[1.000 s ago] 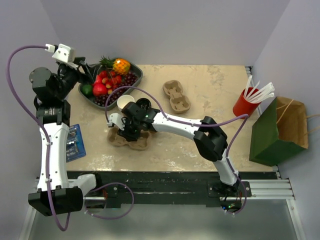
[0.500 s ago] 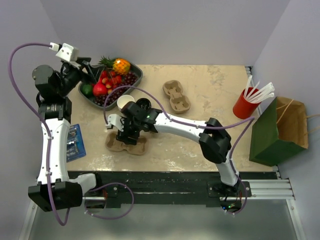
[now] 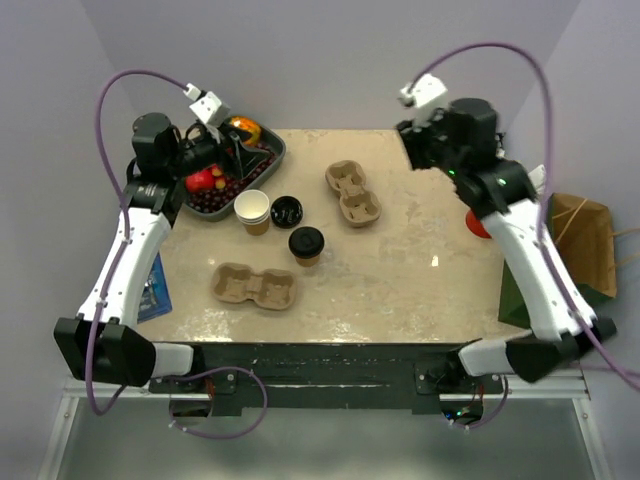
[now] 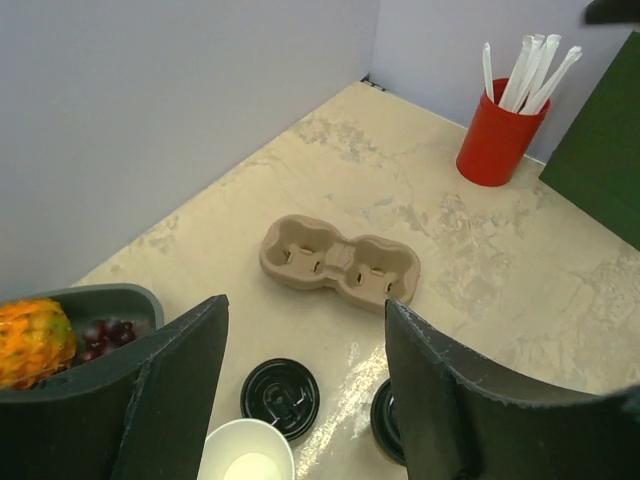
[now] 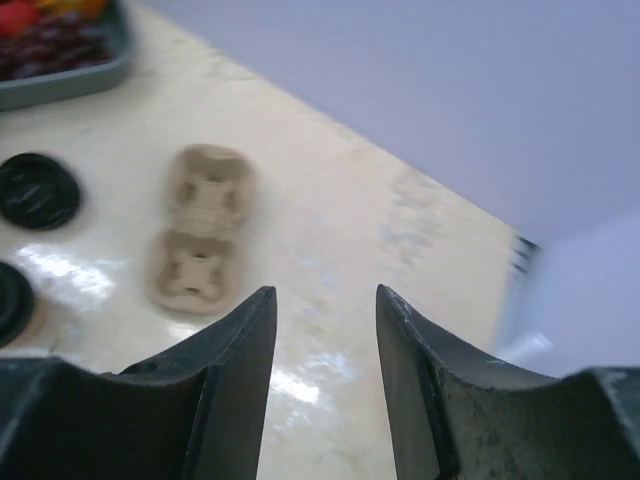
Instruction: Pack the takeout coffee
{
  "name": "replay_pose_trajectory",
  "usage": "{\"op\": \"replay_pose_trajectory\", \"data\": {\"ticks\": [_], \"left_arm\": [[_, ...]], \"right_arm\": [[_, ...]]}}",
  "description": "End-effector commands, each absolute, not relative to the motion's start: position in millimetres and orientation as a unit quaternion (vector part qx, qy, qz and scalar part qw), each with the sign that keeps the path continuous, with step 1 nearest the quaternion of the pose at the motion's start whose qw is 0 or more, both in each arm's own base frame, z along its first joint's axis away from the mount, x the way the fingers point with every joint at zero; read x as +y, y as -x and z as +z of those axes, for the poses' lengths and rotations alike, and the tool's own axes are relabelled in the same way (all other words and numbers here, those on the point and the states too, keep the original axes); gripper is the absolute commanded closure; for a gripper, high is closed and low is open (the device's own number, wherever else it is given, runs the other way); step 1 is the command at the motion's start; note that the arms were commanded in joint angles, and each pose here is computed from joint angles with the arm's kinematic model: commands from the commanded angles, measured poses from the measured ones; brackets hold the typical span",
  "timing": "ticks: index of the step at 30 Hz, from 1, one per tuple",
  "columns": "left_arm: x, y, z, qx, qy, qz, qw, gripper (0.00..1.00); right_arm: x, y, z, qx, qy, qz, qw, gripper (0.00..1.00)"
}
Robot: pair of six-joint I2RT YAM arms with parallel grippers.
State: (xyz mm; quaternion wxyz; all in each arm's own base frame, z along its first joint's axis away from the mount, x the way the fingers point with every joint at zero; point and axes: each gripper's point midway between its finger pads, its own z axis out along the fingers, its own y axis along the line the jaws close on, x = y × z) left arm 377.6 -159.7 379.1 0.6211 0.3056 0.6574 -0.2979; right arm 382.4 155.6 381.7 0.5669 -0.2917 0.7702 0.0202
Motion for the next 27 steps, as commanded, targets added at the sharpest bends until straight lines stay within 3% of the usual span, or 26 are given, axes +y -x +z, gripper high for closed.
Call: {"op": "replay_pose_trajectory", "data": {"ticks": [1,7,17,21,27], "left_arm": [[-174,-375,403,0.629,-0.319,-0.325,0.630,0.32],[-198,-354,416,0.579,-0.328,-0.359,0.654,0.33],[-219,-331,398,0.564,-0.336,-0.407,0.635,0.33],[-222,-335,399,0.564,-0.332,-0.419,0.629,0.33],[-227,-334,398,0.558,-0.337,-0.433,0.622,0.33]], "right_arm": [[38,-337,405,0.792,0.139,-0.131,0.580,0.53],[-94,-283,418,0.811,-0.028,-0.237,0.535,0.56],[-190,-212,383,0.847,-0.158,-0.323,0.390,0.64],[-222,-183,391,0.845,-0.212,-0.316,0.376,0.71],[-233,-152,382,0.850,-0.202,-0.347,0.340,0.72]]}}
